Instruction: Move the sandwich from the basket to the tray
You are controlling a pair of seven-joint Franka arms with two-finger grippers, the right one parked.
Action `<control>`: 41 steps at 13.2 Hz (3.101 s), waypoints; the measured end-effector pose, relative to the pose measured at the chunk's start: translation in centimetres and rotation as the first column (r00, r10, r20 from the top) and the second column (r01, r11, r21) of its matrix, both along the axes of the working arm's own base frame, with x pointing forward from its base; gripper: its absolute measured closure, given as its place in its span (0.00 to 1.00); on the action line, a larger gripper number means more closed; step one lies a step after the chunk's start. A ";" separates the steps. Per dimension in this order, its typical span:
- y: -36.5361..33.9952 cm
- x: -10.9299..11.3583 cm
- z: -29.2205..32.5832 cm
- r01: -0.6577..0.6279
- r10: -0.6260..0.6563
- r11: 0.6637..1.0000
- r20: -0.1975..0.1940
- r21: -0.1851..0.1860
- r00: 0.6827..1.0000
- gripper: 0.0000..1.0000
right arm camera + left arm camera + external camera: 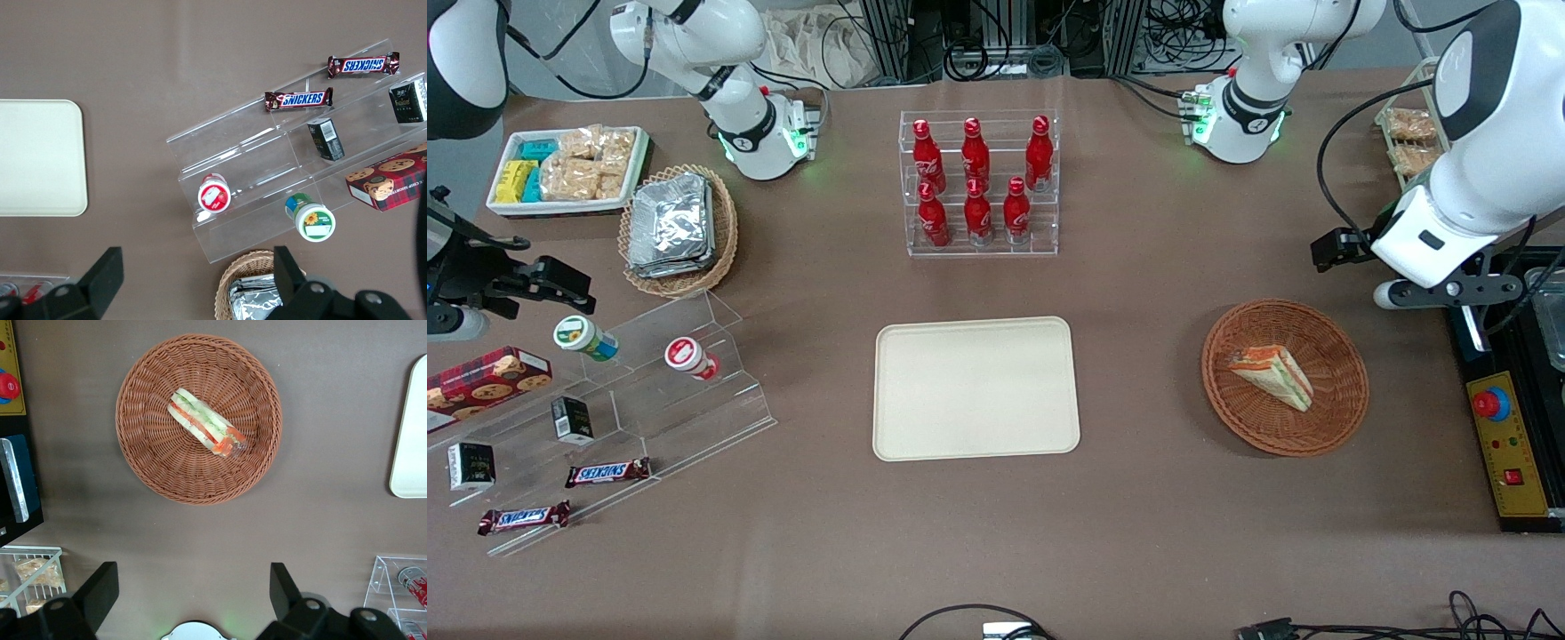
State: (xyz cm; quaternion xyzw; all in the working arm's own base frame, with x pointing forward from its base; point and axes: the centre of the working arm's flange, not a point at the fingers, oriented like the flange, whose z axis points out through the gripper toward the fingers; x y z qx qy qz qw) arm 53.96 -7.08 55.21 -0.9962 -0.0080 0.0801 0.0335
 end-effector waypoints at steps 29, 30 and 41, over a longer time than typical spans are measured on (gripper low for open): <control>4.1 6.0 -15.7 -0.671 0.684 0.729 -0.093 0.135 0.724 0.00; 4.6 6.5 -17.1 -0.687 0.698 0.716 -0.095 0.124 0.710 0.00; 6.6 7.4 -31.0 -0.793 0.789 0.608 -0.152 0.044 0.596 0.00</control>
